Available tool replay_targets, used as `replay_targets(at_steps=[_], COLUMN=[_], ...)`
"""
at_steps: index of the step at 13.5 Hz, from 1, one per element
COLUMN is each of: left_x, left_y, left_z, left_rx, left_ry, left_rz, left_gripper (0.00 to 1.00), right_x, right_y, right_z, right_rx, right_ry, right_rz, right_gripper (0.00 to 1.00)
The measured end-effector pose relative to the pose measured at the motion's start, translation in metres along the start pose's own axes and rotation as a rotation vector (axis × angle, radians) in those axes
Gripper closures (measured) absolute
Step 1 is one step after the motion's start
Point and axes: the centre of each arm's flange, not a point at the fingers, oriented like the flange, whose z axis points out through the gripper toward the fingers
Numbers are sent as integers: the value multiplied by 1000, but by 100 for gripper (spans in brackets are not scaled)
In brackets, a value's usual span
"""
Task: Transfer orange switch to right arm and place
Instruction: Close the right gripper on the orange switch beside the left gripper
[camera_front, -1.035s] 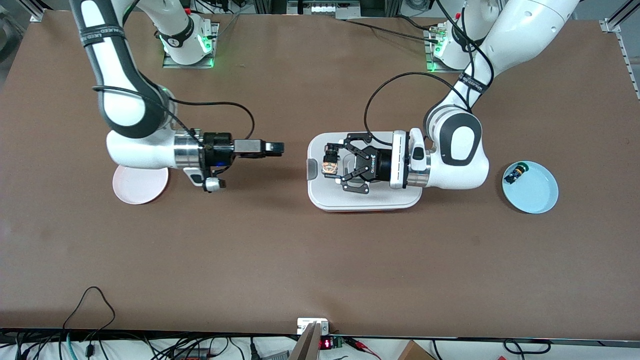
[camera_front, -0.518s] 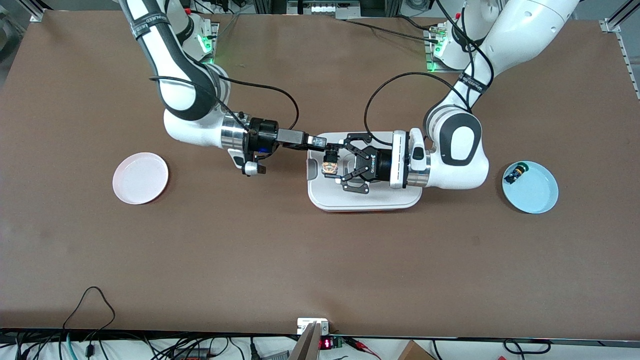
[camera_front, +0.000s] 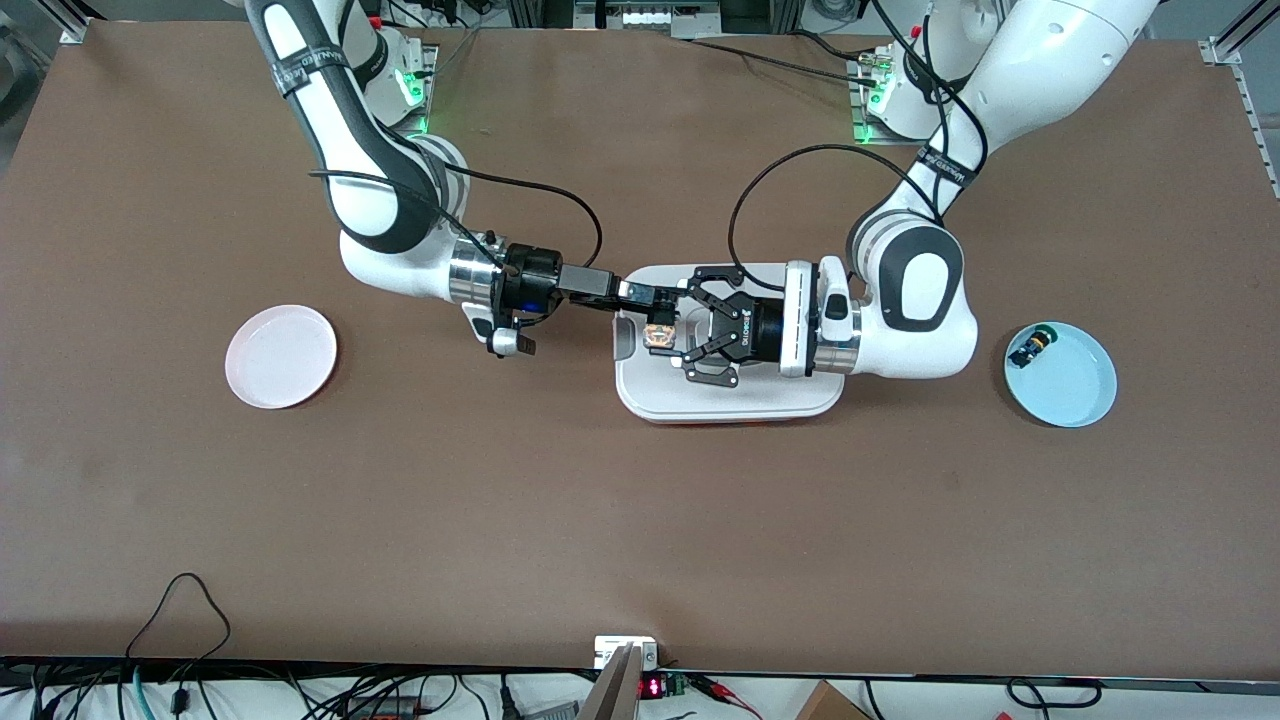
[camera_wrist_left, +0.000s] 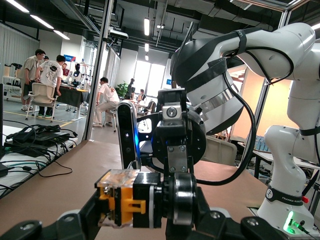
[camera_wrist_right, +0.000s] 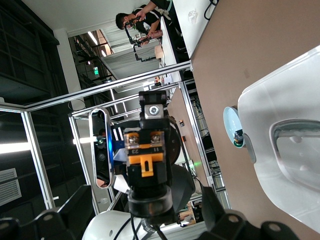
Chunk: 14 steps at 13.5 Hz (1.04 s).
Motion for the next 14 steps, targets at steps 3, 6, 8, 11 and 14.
replay_targets(at_steps=[3, 6, 8, 11, 14], left_x=[0, 0, 0, 0, 0], left_y=[0, 0, 0, 0, 0], left_z=[0, 0, 0, 0, -1], left_rx=[0, 0, 0, 0, 2], left_ry=[0, 0, 0, 0, 0], left_rz=[0, 1, 1, 1, 1], left_gripper=[28, 28, 28, 28, 28], right_x=[-2, -4, -5, -4, 0], right_y=[1, -2, -1, 2, 2], right_z=[6, 10, 13, 15, 17], right_rx=[-1, 2, 0, -3, -2], right_ry=[-9, -15, -19, -20, -17], right_rz=[-5, -12, -14, -13, -16], right_gripper=[8, 20, 26, 31, 31])
